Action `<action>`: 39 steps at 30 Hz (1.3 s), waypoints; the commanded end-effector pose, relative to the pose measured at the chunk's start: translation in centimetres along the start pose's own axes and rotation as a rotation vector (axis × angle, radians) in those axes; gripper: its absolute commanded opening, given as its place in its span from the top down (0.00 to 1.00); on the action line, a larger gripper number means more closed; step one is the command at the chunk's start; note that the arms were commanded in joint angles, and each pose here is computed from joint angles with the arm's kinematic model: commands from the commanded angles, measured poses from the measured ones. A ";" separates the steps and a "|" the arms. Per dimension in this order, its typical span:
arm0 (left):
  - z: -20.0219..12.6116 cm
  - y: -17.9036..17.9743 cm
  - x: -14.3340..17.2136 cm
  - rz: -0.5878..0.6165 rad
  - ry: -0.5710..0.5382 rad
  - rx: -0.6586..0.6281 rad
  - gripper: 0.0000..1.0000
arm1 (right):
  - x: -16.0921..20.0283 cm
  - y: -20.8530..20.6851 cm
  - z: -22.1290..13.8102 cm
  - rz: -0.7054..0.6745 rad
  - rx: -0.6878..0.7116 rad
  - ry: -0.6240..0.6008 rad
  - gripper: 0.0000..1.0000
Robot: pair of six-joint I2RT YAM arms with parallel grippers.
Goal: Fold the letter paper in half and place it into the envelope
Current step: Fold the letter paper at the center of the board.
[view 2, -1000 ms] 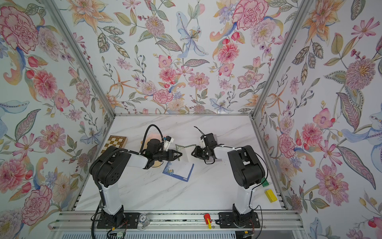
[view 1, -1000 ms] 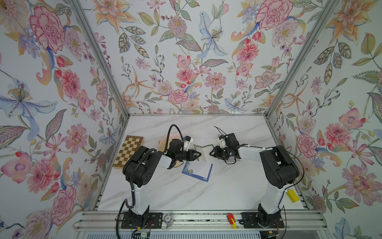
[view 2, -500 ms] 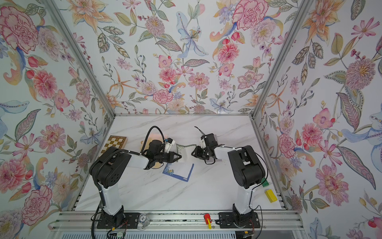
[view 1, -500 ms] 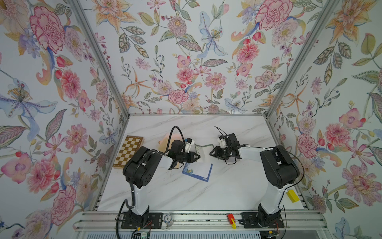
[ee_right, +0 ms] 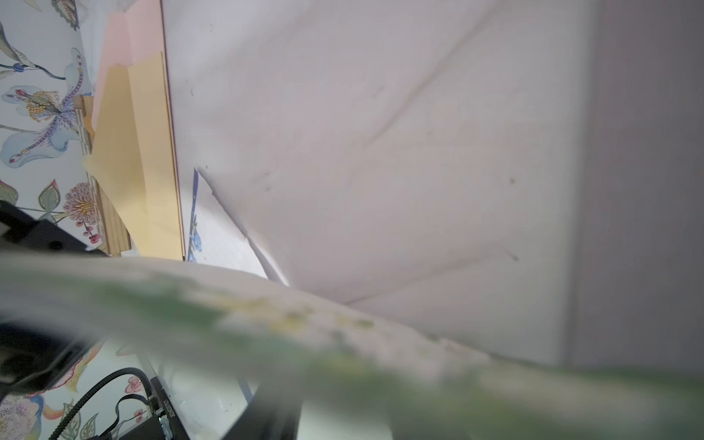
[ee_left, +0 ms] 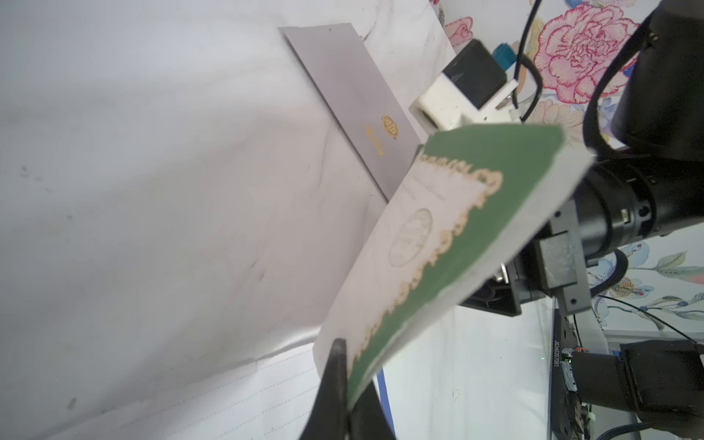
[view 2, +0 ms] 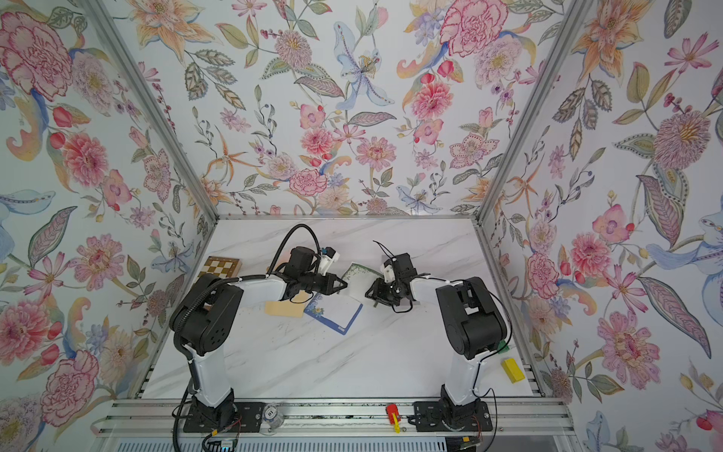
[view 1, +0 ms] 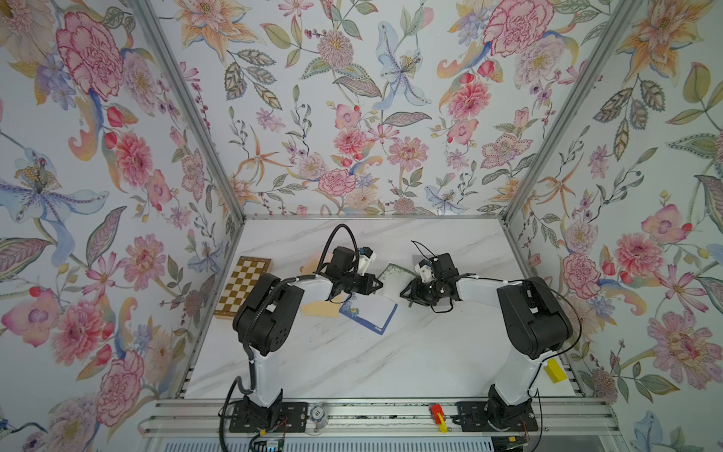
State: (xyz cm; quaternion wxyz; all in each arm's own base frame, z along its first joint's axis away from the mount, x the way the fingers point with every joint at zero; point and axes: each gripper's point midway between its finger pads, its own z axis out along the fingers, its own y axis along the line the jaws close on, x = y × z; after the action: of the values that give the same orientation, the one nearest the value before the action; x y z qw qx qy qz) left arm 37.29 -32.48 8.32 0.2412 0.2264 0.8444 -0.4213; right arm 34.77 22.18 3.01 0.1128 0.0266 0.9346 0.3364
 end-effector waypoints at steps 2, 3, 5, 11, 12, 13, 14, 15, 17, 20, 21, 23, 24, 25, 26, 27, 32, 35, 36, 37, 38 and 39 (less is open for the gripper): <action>0.4 -0.9 0.5 0.049 0.114 0.057 1.00 | 1.1 -0.2 -2.1 0.007 0.033 0.041 0.61; 0.4 -1.0 0.5 0.058 0.135 0.064 1.00 | 1.1 -0.1 -2.6 -0.005 0.038 0.040 0.61; 0.4 -1.1 0.5 0.070 0.175 0.080 1.00 | 0.9 0.0 -3.4 -0.030 0.049 0.034 0.61; -0.4 -2.2 -0.5 0.085 0.208 0.157 1.00 | 1.0 1.2 -5.7 -0.094 0.041 0.009 0.61; -0.7 -2.2 -0.6 0.091 0.221 0.156 1.00 | 1.0 1.5 -6.3 -0.099 0.039 0.002 0.61; -0.9 -2.3 -0.6 0.099 0.231 0.154 1.00 | 1.0 1.8 -6.7 -0.106 0.037 -0.005 0.61; -1.0 -2.3 -0.6 0.108 0.246 0.149 1.00 | 1.0 2.0 -7.2 -0.111 0.033 -0.014 0.61; -1.2 -2.1 -0.5 0.113 0.258 0.139 1.00 | 1.0 2.2 -7.6 -0.116 0.031 -0.023 0.61; -1.5 -2.1 -0.2 0.125 0.276 0.135 1.00 | 1.1 2.5 -8.3 -0.123 0.036 -0.036 0.61; -1.7 -1.9 0.7 0.134 0.312 0.138 1.00 | 1.3 2.7 -8.7 -0.151 0.036 -0.044 0.61; -1.7 -2.0 0.9 0.136 0.322 0.147 1.00 | 1.3 2.8 -8.7 -0.167 0.038 -0.046 0.62; -1.9 -2.3 1.5 0.141 0.347 0.171 1.00 | 1.4 2.6 -8.6 -0.183 0.044 -0.042 0.63; -2.0 -2.4 1.6 0.146 0.358 0.176 1.00 | 1.5 2.6 -8.6 -0.192 0.044 -0.039 0.64; -2.1 -2.4 1.8 0.152 0.368 0.176 1.00 | 1.5 2.4 -8.5 -0.199 0.048 -0.036 0.65; -2.1 -2.3 1.9 0.154 0.371 0.178 1.00 | 1.6 2.2 -8.3 -0.199 0.055 -0.033 0.66; -2.1 -2.3 2.1 0.156 0.382 0.180 1.00 | 1.7 2.0 -8.0 -0.199 0.059 -0.026 0.68; -1.8 -1.9 2.6 0.161 0.414 0.192 1.00 | 1.6 2.0 -6.1 -0.183 0.041 -0.047 0.71; -1.8 -1.5 2.9 0.164 0.435 0.176 1.00 | 1.7 1.4 -4.9 -0.166 0.051 -0.068 0.74; -1.8 -1.5 2.9 0.163 0.436 0.176 1.00 | 1.6 1.2 -4.6 -0.157 0.052 -0.074 0.74; -1.8 -1.6 2.9 0.164 0.434 0.179 1.00 | 1.7 0.9 -4.2 -0.148 0.053 -0.076 0.75; -1.8 -1.5 2.9 0.162 0.435 0.177 1.00 | 1.8 0.6 -3.9 -0.142 0.054 -0.079 0.76; -1.8 -1.4 3.0 0.163 0.434 0.175 1.00 | 1.7 0.4 -3.6 -0.140 0.052 -0.086 0.77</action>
State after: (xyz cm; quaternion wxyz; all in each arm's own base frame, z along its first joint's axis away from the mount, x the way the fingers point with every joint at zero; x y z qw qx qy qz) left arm 33.69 -31.51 8.35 0.0725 0.3954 0.8184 -0.4107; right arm 31.09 20.44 6.20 0.1520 -0.0372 0.9403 0.3023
